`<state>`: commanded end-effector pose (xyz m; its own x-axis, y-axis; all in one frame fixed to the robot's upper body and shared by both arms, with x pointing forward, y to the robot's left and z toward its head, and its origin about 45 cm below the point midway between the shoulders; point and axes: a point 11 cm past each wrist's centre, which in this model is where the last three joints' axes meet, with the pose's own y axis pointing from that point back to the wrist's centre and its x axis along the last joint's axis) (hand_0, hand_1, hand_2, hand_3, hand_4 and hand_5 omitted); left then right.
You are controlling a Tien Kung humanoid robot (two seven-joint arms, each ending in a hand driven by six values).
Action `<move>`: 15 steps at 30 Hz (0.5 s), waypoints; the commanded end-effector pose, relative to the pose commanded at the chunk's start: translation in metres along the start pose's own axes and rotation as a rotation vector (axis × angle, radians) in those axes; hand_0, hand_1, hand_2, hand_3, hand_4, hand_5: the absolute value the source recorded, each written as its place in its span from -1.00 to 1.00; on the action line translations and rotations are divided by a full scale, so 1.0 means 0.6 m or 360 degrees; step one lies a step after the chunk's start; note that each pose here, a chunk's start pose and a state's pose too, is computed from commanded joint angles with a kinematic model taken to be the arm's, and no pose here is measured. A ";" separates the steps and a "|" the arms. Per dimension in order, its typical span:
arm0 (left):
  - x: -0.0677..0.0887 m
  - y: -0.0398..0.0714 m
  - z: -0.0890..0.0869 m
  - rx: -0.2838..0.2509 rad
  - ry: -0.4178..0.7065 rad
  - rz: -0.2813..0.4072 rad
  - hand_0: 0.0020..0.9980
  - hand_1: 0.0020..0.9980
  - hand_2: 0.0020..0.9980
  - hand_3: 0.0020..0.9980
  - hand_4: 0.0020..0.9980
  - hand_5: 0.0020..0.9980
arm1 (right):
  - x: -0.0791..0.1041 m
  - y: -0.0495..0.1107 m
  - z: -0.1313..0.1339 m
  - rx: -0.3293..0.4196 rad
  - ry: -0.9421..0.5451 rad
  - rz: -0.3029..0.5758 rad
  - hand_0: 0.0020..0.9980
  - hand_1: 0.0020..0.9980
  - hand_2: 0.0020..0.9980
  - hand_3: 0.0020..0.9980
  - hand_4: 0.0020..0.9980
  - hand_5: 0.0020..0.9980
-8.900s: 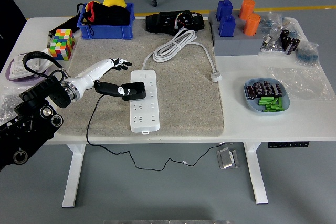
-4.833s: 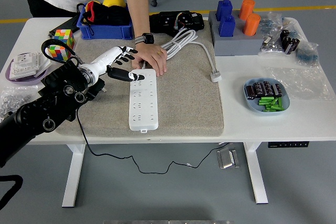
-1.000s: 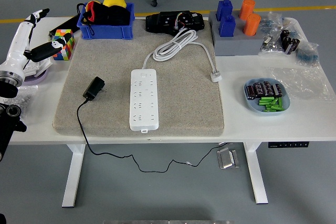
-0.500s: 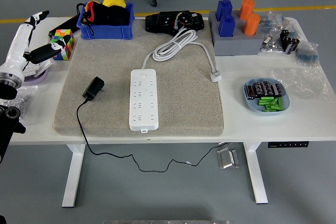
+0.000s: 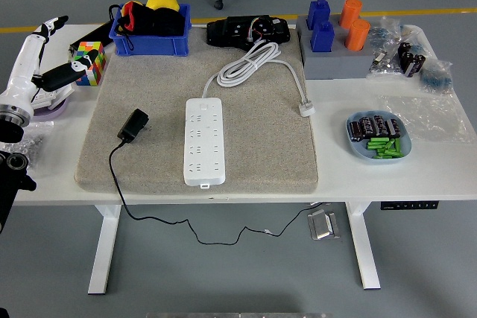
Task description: Pull the plug out,throw it away,press the button
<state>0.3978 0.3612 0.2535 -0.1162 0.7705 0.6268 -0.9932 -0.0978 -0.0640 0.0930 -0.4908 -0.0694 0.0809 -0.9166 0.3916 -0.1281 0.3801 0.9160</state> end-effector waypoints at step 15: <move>-0.006 0.003 0.001 0.0003 0.0002 -0.0015 0.90 0.92 0.84 0.81 0.58 -0.22 | -0.005 -0.001 0.004 -0.0007 -0.0016 -0.0008 0.54 0.46 0.45 0.43 0.77 0.32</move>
<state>0.3968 0.3581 0.2514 -0.1070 0.7722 0.6264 -0.9942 -0.0916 -0.0568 0.0906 -0.4887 -0.0710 0.0718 -0.9197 0.3861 -0.1235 0.3759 0.9184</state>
